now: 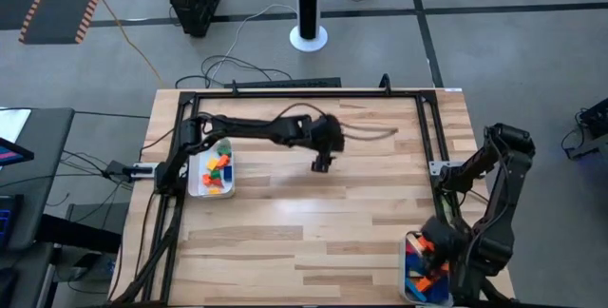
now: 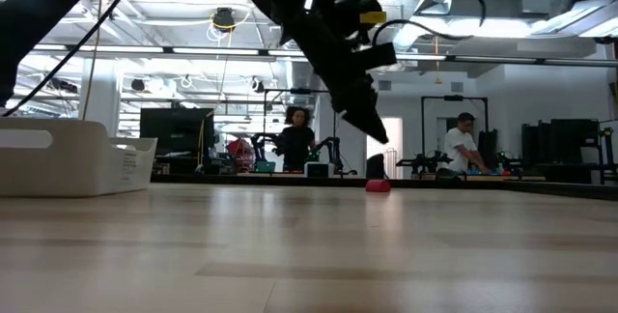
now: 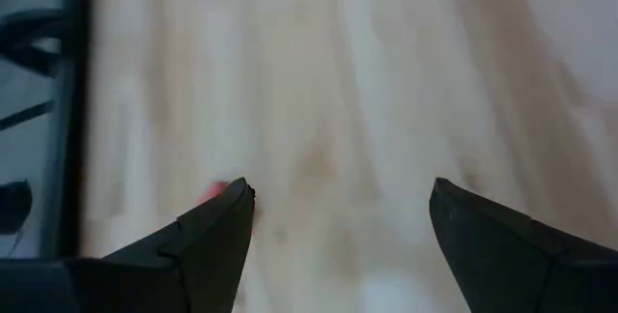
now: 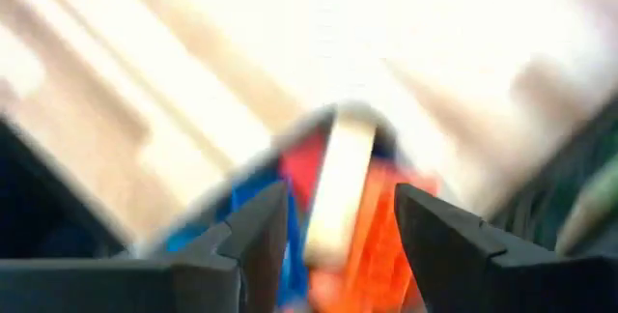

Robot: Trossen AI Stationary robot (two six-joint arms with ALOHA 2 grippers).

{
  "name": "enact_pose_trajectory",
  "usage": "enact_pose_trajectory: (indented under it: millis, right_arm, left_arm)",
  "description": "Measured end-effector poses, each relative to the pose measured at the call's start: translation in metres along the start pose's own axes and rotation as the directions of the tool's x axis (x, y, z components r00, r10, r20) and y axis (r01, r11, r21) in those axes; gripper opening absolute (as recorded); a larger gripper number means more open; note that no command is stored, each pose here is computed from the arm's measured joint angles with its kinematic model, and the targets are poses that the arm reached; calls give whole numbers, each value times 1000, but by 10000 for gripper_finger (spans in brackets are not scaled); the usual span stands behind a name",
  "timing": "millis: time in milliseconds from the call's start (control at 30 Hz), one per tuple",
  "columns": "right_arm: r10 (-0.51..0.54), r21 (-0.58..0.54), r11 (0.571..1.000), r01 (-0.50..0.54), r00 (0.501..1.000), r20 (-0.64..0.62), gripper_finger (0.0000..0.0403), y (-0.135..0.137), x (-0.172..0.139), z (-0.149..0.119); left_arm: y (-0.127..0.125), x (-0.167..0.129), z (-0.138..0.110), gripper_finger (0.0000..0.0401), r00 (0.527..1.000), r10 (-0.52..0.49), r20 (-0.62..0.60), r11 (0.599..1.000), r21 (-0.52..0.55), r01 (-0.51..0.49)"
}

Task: Sort blocks by size
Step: Put the red small block into the white bin

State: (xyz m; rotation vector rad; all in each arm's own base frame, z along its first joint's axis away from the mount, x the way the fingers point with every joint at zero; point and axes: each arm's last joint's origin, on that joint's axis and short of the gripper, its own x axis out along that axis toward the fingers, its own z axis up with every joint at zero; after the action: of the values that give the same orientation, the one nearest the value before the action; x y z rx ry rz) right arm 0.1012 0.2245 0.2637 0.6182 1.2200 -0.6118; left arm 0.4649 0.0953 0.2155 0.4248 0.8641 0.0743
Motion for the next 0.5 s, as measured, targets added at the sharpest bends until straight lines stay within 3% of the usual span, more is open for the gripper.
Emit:
enact_pose_trajectory:
  millis: [233, 500]
  right_arm:
    - [-58, -91, 991, 95, 936, 348, 216, -7, 9, 26]
    - [-66, -190, 967, 172, 884, 462, 216, -8, 27, 39]
  left_arm:
    - [42, 22, -11, 302, 999, 35, -18, 976, -216, -38]
    - [59, 54, 1, 302, 997, 67, -39, 916, -393, -77]
